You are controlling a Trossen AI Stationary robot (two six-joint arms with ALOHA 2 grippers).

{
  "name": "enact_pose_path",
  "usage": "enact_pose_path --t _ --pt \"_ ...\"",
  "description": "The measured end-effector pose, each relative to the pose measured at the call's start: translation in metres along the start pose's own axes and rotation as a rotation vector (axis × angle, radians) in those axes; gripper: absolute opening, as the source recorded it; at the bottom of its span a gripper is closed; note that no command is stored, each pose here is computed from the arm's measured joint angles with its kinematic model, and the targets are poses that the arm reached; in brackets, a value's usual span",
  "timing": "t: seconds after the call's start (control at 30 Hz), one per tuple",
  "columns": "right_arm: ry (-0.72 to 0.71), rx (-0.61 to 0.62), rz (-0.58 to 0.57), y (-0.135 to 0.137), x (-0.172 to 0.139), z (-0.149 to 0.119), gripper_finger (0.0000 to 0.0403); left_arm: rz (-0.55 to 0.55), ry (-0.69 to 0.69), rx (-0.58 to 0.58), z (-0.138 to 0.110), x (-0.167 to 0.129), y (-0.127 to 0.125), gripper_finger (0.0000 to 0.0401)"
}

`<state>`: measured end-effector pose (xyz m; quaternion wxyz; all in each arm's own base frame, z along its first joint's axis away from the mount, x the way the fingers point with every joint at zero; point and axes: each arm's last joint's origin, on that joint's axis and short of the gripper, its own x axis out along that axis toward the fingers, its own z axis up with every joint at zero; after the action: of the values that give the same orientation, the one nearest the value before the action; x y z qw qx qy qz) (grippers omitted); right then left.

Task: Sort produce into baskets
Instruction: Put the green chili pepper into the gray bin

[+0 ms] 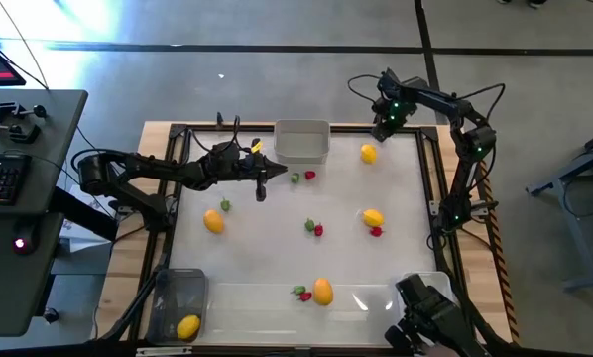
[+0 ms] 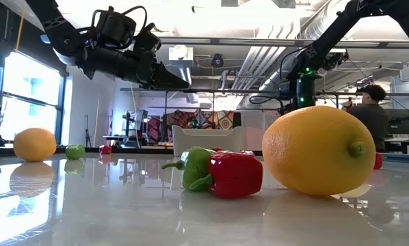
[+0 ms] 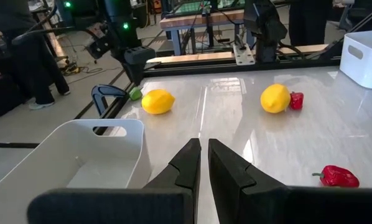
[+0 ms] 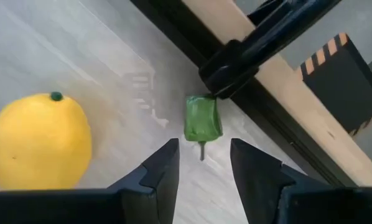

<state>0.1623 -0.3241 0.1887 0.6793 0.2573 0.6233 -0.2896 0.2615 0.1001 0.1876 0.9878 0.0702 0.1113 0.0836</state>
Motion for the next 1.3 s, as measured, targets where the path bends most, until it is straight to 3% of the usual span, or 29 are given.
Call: enact_pose_path --t 0.13,0.4,0.7,1.3 --pt "0.038 0.01 0.046 0.002 0.005 -0.003 0.0125 0.0 0.001 0.0 0.0 0.0 0.0 0.0019" --pt "0.071 0.022 0.033 -0.001 0.015 -0.002 0.0119 0.0 0.0 0.0 0.0 0.0 0.0 0.0019" --pt "0.082 0.023 0.036 -0.008 0.015 -0.005 0.0073 0.0 0.0 0.001 0.0 0.0 0.0 0.0019" --pt "0.069 0.05 0.041 -0.008 0.015 -0.004 0.0071 0.0 0.0 0.003 0.0 0.0 0.0 0.0019"
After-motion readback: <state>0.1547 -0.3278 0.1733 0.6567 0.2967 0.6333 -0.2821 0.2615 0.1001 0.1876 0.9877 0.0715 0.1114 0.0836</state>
